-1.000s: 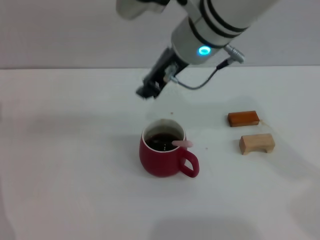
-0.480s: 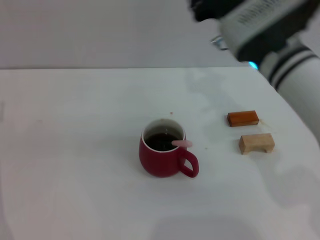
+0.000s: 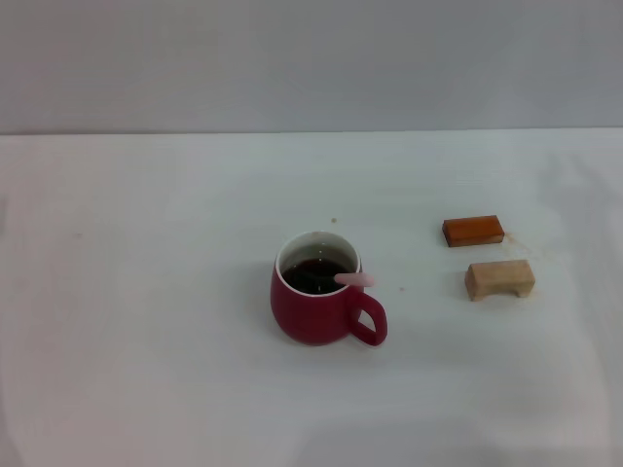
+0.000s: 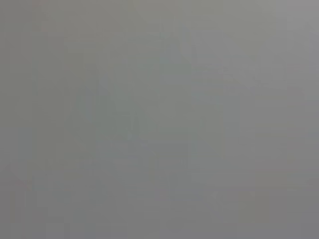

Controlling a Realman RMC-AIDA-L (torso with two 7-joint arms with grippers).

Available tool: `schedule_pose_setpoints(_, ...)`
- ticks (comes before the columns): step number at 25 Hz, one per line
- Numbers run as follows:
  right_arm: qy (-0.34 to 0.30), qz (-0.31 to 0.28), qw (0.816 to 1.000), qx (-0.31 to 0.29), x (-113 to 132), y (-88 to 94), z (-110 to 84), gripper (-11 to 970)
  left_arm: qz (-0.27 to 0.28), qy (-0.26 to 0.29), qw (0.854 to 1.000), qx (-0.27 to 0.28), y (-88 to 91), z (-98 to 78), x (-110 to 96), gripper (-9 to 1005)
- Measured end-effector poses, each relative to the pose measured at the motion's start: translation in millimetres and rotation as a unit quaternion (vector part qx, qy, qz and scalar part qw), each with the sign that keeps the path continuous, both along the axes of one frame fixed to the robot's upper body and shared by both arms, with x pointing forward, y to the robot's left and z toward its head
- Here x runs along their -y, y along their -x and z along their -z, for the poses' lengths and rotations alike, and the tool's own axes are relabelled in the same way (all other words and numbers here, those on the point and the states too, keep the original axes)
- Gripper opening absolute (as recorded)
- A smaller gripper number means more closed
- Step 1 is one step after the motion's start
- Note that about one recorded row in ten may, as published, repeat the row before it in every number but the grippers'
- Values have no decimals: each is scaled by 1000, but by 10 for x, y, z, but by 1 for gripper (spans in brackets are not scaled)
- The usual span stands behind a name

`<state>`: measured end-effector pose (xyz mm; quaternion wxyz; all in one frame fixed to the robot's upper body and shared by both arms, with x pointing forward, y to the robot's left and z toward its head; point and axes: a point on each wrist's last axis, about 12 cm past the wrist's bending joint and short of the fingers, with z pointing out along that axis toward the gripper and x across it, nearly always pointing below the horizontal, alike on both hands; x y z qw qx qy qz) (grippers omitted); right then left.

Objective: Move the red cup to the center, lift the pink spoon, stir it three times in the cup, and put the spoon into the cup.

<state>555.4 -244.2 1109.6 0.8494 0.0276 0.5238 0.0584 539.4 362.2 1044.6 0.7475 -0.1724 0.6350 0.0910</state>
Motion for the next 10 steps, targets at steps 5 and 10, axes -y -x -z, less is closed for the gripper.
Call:
schedule_pose_setpoints(5, -51, 58, 997, 17, 436, 368, 217, 274, -3, -3, 1000, 11, 26, -18, -13, 846)
schedule_pose_setpoints(10, -48, 133, 990, 8, 752, 639, 387, 274, -5, 0, 1000, 13, 29, -21, -24, 846)
